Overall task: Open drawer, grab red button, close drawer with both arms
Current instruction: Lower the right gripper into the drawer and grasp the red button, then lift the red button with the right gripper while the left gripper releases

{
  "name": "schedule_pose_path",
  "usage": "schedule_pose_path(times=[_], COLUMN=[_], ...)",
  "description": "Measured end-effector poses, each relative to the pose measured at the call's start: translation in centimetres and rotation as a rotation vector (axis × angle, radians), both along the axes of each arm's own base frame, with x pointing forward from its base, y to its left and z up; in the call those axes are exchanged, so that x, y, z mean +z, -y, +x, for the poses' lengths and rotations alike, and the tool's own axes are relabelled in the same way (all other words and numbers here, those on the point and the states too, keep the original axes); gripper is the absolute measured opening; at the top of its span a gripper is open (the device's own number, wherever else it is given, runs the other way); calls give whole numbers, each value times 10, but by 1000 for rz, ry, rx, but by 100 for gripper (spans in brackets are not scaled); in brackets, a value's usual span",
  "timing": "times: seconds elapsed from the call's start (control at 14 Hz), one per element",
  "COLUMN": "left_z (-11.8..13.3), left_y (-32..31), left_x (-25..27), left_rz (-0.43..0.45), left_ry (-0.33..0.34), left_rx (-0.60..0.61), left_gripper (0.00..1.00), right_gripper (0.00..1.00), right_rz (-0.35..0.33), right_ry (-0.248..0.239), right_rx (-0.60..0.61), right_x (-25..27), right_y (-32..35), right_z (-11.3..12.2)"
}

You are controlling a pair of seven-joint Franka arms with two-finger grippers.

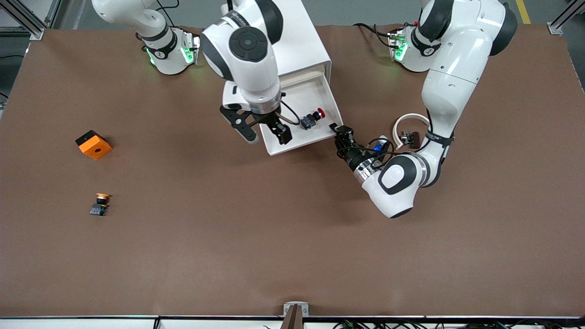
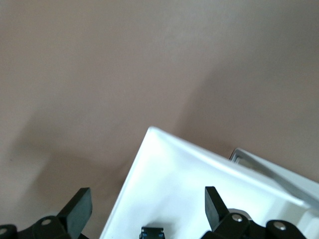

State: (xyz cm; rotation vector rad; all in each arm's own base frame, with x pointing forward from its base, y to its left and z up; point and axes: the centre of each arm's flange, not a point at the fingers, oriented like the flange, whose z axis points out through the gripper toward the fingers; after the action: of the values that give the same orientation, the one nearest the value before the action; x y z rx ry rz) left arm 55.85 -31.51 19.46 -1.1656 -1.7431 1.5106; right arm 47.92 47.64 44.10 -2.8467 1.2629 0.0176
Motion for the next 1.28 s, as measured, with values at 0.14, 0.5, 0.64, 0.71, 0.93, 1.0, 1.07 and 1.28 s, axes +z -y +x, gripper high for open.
schedule_pose_path(times=[0.14,0.5,0.64,0.71,0.93,1.0,1.07,1.28], left_z=[12,34,37,38,47,50,52,56], left_y=[-5,-8,-11,-13,-25,-30,-35,-44], left_x=[1,5,5,5,6,6,7,9], left_rz=[-19,-64,-65,-64,-53,-62,-72,-124], left_ry=[59,157,162,163,182,197,215,306], left_rx=[38,110,117,121,135,137,132,65], left_gripper=[9,54,75,87,100,100,100,100], right_gripper=[100,100,100,100,100,100,100,100], right_rz=[-14,-37,-43,-46,-53,-54,-52,-40], right_ry=[9,15,17,18,21,22,25,37], right_rx=[3,32,6,-2,-9,-14,-19,-36], right_x=[-22,-54,-62,-68,-84,-88,-92,-99], right_y=[-27,-59,-64,-66,-74,-76,-78,-82], right_z=[-17,-43,-42,-39,-32,-30,-28,-25])
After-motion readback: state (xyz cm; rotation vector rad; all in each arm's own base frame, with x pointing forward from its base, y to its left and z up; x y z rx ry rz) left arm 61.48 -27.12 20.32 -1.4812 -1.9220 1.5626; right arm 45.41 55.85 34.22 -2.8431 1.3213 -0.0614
